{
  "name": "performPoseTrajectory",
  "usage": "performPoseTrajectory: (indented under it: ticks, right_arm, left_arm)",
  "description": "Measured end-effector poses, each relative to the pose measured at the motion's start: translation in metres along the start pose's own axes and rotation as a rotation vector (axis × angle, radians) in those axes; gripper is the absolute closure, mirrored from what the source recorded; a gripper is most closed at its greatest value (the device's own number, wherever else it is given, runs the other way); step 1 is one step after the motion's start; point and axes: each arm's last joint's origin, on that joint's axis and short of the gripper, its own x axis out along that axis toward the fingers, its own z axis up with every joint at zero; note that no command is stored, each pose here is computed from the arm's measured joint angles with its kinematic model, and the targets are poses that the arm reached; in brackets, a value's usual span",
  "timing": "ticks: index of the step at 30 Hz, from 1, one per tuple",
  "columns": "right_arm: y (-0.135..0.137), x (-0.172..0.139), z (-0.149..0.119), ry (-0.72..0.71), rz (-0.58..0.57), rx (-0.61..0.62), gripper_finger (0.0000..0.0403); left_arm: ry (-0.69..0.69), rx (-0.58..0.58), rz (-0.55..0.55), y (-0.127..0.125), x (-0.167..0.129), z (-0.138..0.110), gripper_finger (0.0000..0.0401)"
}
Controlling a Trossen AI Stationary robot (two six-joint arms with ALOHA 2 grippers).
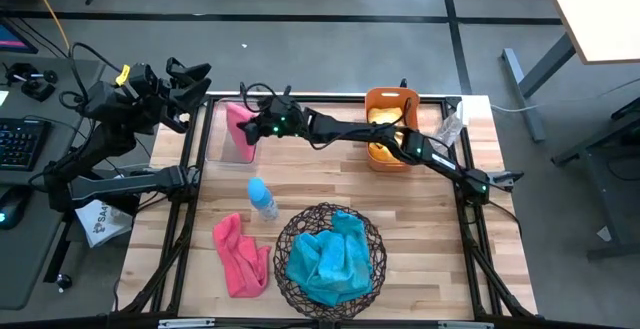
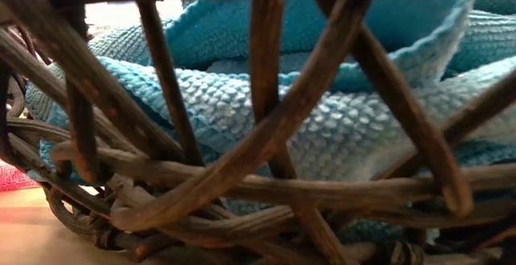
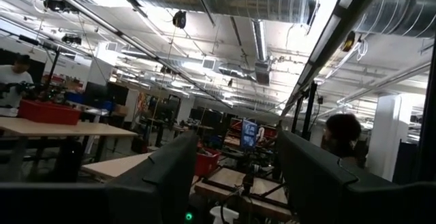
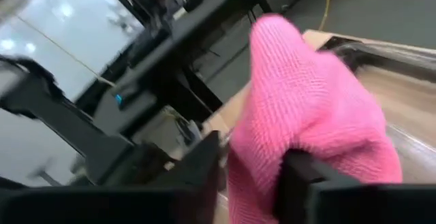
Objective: Sort microfiber towel by color & place in baskets
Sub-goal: Put the right pink towel into the transparent bin
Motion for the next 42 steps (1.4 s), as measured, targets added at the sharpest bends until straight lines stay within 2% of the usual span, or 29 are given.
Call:
performPoseTrajectory:
  ticks: [7, 10, 12, 16, 19, 24, 27, 29, 32, 37, 39, 42]
  right_arm:
    - [0.021, -0.015, 0.018, 0.042, -0.017, -0.221, 0.0132]
    - [0.024, -0.029, 0.035, 0.073, -0.046, -0.307, 0.0085]
    - [0.025, -0.040, 0.049, 0.087, -0.073, -0.326, 0.0068]
    - [0.028, -0.058, 0.072, 0.093, -0.082, -0.312, 0.0058]
    - [0.033, -0.065, 0.079, 0.108, -0.032, -0.310, 0.0057]
    - [0.046, -0.084, 0.092, 0.134, -0.036, -0.354, 0.0057]
    - [0.055, -0.086, 0.106, -0.003, 0.001, -0.366, 0.0057]
    - [0.057, -0.080, 0.112, -0.119, 0.059, -0.323, 0.0057]
    - [0.051, -0.066, 0.105, -0.176, 0.143, -0.220, 0.0057]
    - [0.044, -0.038, 0.076, -0.200, 0.342, 0.002, 0.0057]
    - [0.046, -0.030, 0.062, -0.179, 0.379, 0.080, 0.0057]
    - [0.044, -0.017, 0.036, -0.073, 0.399, 0.149, 0.0057]
  left_arm:
    - [0.000, 0.000, 0.000, 0.000, 0.000, 0.000, 0.0207]
    - [-0.003, 0.000, -0.001, 0.000, -0.002, 0.001, 0.0207]
    - [-0.007, 0.001, -0.002, -0.001, -0.002, 0.002, 0.0207]
    - [-0.010, 0.004, -0.003, -0.001, -0.003, 0.002, 0.0207]
    - [-0.010, 0.018, -0.003, -0.001, -0.003, 0.002, 0.0207]
    - [0.006, 0.017, 0.002, 0.000, -0.003, 0.001, 0.0207]
    - [0.022, 0.014, 0.006, 0.000, -0.003, -0.001, 0.0207]
    - [0.011, -0.001, 0.003, 0.000, -0.003, 0.000, 0.0207]
    - [-0.010, -0.043, -0.003, -0.001, -0.003, 0.002, 0.0207]
    - [-0.052, -0.123, -0.018, -0.002, -0.003, 0.007, 0.0207]
    - [-0.059, -0.142, -0.021, -0.002, -0.003, 0.007, 0.0207]
    - [-0.061, -0.180, -0.023, -0.002, -0.002, 0.007, 0.0207]
